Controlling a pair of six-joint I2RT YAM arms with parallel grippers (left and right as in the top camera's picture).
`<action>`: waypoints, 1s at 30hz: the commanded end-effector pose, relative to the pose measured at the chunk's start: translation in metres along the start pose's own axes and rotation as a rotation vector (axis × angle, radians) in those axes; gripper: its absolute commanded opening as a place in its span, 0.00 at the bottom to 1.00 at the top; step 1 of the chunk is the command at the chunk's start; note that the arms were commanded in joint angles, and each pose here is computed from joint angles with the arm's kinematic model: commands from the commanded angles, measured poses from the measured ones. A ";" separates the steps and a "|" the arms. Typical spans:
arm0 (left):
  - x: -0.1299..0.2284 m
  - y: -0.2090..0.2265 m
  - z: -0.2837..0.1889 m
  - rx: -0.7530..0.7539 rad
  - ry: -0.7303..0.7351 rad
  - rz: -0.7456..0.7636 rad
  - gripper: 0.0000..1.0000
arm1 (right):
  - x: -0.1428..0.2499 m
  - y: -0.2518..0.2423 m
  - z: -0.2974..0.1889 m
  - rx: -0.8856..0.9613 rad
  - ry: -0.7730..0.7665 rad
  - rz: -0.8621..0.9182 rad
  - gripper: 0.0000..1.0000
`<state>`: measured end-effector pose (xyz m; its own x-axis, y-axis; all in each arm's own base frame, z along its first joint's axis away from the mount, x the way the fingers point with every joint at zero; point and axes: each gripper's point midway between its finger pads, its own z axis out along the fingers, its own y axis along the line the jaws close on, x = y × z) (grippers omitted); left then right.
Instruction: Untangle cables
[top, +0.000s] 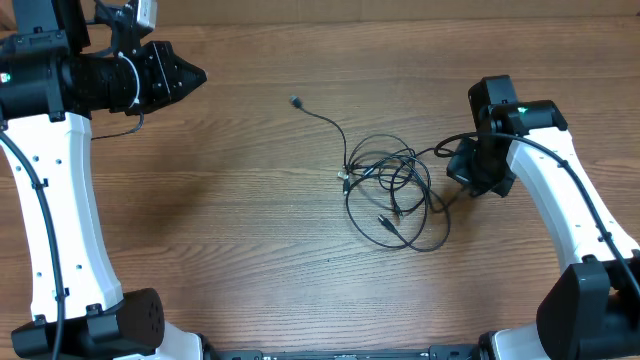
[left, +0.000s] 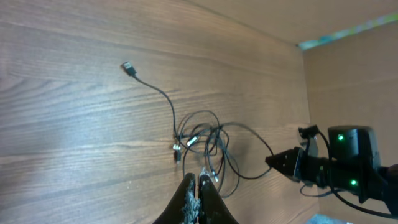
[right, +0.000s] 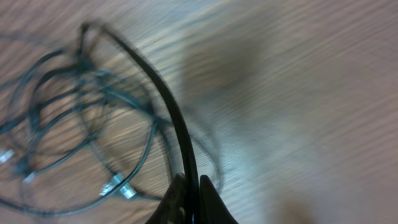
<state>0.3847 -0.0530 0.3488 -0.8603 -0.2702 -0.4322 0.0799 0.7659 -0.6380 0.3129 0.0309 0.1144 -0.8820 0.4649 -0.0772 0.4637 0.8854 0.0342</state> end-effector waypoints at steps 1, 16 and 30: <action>0.009 -0.020 0.000 0.012 0.019 0.108 0.04 | 0.019 0.053 -0.012 -0.278 0.079 -0.234 0.04; 0.061 -0.048 0.080 0.015 0.286 0.232 0.13 | 0.074 0.152 -0.230 -1.093 -0.084 -0.658 0.04; 0.117 -0.051 0.162 0.155 0.576 0.429 0.49 | 0.072 0.135 -0.248 -1.022 -0.127 -0.475 0.04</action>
<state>0.3670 -0.1979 0.2319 -0.9224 0.3032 -0.2394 0.3863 0.7259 -0.5691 0.2849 0.1930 0.3610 -0.8992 0.0503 -0.4346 -0.3436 0.5336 0.7728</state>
